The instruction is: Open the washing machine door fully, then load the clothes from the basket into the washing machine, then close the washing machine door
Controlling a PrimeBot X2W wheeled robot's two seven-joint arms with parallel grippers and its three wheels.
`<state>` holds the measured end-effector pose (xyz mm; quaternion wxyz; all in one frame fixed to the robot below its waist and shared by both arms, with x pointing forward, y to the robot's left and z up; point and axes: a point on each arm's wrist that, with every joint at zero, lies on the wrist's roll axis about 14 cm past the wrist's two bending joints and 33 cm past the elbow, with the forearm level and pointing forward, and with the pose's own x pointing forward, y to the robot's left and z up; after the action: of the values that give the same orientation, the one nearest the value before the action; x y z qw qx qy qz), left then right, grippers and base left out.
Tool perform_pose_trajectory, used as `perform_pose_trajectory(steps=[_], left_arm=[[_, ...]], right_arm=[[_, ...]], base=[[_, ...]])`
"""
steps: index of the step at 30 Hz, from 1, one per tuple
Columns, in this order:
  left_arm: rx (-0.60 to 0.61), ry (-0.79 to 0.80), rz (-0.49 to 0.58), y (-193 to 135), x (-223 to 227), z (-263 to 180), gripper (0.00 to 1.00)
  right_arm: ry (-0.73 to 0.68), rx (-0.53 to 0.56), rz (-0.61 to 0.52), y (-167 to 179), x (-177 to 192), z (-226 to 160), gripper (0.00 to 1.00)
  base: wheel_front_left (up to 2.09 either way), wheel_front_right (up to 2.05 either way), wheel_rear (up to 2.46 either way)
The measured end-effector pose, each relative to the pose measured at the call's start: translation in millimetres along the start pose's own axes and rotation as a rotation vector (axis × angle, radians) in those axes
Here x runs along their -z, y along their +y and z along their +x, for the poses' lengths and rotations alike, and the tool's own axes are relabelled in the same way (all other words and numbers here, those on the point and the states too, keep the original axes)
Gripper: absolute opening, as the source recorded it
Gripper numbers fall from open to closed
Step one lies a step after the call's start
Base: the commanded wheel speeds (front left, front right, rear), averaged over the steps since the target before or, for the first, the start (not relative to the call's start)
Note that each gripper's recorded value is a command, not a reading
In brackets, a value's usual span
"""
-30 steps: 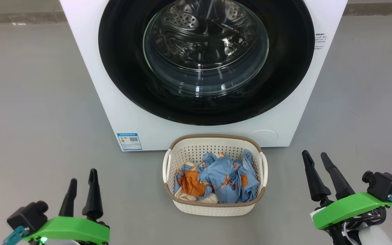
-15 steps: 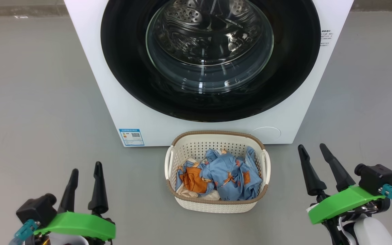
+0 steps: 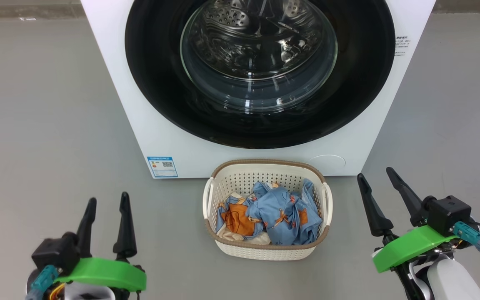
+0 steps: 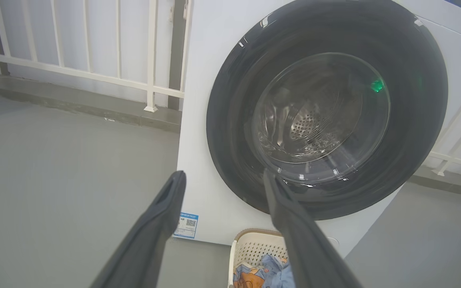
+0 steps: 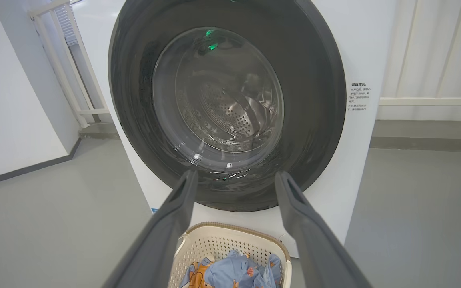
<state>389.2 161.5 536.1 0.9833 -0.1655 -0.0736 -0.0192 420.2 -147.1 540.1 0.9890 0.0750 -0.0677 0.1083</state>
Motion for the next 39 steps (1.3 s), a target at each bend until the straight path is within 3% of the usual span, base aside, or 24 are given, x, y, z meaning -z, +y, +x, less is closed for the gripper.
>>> perform_pose_trajectory(steps=[6, 39], left_arm=[[0.014, -0.015, 0.056, -2.7, -2.8, 1.5, 1.0], [0.019, -0.017, 0.059, -4.3, -2.6, 5.0, 1.0]], right_arm=[[-0.003, -0.028, -0.057, 5.8, 0.2, 2.3, 1.0], [0.006, -0.025, -0.056, 4.7, 3.0, 1.3, 1.0]], base=[[0.0, 0.0, 0.0], [0.0, 0.0, 0.0]])
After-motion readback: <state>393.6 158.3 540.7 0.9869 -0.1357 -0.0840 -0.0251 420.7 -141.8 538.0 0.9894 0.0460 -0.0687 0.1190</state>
